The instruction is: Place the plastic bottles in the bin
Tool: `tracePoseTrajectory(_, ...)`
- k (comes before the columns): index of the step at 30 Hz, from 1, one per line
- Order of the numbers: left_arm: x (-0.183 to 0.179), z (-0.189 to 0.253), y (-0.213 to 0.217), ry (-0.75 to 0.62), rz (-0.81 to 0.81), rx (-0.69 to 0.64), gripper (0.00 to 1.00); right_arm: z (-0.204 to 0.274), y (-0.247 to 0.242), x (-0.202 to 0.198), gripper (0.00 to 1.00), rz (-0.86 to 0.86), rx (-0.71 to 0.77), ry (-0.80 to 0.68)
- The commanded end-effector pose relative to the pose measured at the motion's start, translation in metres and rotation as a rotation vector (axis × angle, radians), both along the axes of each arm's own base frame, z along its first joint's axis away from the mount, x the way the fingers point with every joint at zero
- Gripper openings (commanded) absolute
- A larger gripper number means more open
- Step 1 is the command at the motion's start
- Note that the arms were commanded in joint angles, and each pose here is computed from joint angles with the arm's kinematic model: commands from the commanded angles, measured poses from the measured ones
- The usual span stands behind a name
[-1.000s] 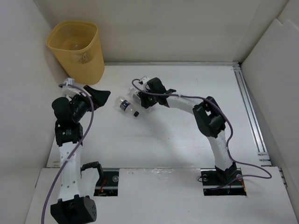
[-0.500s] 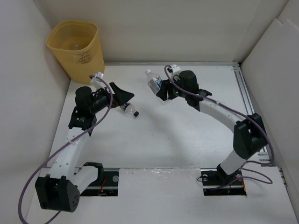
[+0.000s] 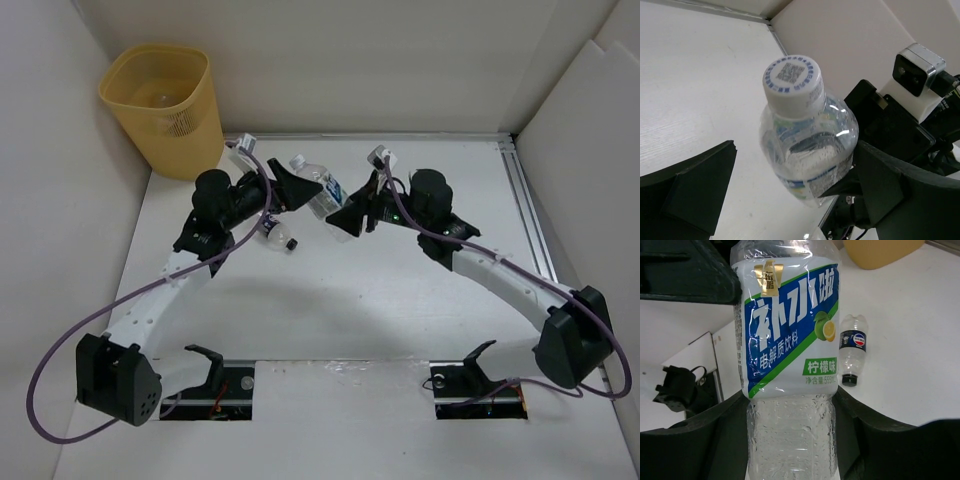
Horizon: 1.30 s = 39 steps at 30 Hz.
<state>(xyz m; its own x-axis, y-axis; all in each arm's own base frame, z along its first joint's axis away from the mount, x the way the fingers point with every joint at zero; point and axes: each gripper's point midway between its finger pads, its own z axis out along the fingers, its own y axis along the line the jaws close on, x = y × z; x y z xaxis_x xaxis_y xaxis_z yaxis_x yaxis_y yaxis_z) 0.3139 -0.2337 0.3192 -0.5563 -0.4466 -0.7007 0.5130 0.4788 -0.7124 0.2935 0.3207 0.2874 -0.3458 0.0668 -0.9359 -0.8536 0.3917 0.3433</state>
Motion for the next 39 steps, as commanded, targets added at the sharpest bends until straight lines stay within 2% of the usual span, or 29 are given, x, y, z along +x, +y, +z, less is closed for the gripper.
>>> tracePoseTrajectory(1,-0.002,0.039,-0.017,-0.099,-0.031,-0.069,1.0,0.037,0.012,-0.027,0.06,0.09,0.079,-0.112)
tracePoseTrajectory(7,-0.011,0.02,-0.048,-0.061,-0.085,-0.059,1.0,0.046,0.023,-0.033,0.07,0.113,0.091,-0.126)
tracePoseTrajectory(9,-0.019,0.022,-0.057,-0.068,-0.104,-0.064,0.95,0.048,0.024,-0.03,0.07,0.104,0.092,-0.127)
tracePoseTrajectory(10,-0.016,0.022,-0.058,-0.067,-0.105,-0.064,0.89,0.044,0.025,-0.028,0.08,0.104,0.087,-0.12)
tracePoseTrajectory(11,-0.016,0.022,-0.058,-0.067,-0.105,-0.064,0.79,0.044,0.024,-0.026,0.09,0.092,0.086,-0.12)
tracePoseTrajectory(12,-0.016,0.027,-0.058,-0.077,-0.105,-0.068,0.4,0.044,0.024,-0.026,0.12,0.092,0.086,-0.12)
tracePoseTrajectory(13,-0.01,0.033,-0.056,-0.082,-0.067,-0.072,0.23,0.044,0.024,-0.026,0.15,0.092,0.086,-0.12)
tracePoseTrajectory(14,-0.007,0.029,-0.053,-0.056,-0.043,-0.058,0.13,0.048,0.019,-0.022,0.34,0.069,0.091,-0.129)
tracePoseTrajectory(16,0.001,0.032,-0.048,-0.072,0.003,-0.029,0.03,0.042,0.013,-0.017,0.63,0.042,0.078,-0.113)
tracePoseTrajectory(18,0.013,0.047,-0.035,-0.087,0.108,-0.011,0.03,0.036,-0.002,-0.007,0.8,-0.018,0.057,-0.105)
tracePoseTrajectory(20,0.025,0.074,-0.022,-0.132,0.209,-0.016,0.03,0.032,-0.013,-0.005,0.81,-0.055,0.032,-0.103)
tracePoseTrajectory(21,0.035,0.075,-0.015,-0.126,0.245,0.007,0.0,0.028,-0.021,0.001,0.91,-0.098,0.011,-0.111)
tracePoseTrajectory(23,0.056,0.09,0.007,-0.135,0.326,0.004,0.0,0.019,-0.035,0.0,0.92,-0.141,-0.025,-0.098)
tracePoseTrajectory(24,0.064,0.115,0.018,-0.165,0.364,-0.015,0.0,0.015,-0.038,-0.001,0.92,-0.153,-0.034,-0.089)
tracePoseTrajectory(26,0.095,0.126,0.049,-0.169,0.455,-0.02,0.0,0.006,-0.057,0.002,0.92,-0.197,-0.069,-0.09)
tracePoseTrajectory(27,0.1,0.159,0.062,-0.226,0.483,-0.051,0.0,0.004,-0.061,0.001,0.92,-0.206,-0.073,-0.085)
tracePoseTrajectory(28,0.12,0.154,0.073,-0.192,0.51,-0.047,0.0,0.004,-0.067,0.003,0.92,-0.22,-0.078,-0.097)
tracePoseTrajectory(29,0.137,0.163,0.104,-0.204,0.585,-0.045,0.0,0.0,-0.069,0.001,0.92,-0.218,-0.091,-0.094)
tracePoseTrajectory(31,0.165,0.188,0.132,-0.23,0.64,-0.079,0.0,-0.007,-0.074,-0.001,0.92,-0.225,-0.11,-0.081)
tracePoseTrajectory(32,0.178,0.194,0.162,-0.23,0.696,-0.092,0.0,-0.008,-0.075,-0.003,0.92,-0.225,-0.109,-0.083)
tracePoseTrajectory(35,0.219,0.205,0.203,-0.217,0.741,-0.149,0.0,-0.013,-0.078,-0.006,0.94,-0.212,-0.127,-0.093)
tracePoseTrajectory(37,0.235,0.209,0.244,-0.211,0.78,-0.208,0.0,-0.016,-0.08,-0.001,0.94,-0.208,-0.148,-0.101)
tracePoseTrajectory(38,0.236,0.229,0.255,-0.272,0.786,-0.236,0.0,-0.017,-0.078,0.0,0.94,-0.196,-0.151,-0.092)
tracePoseTrajectory(39,0.248,0.221,0.276,-0.273,0.817,-0.245,0.0,-0.02,-0.078,0.001,0.94,-0.182,-0.158,-0.093)
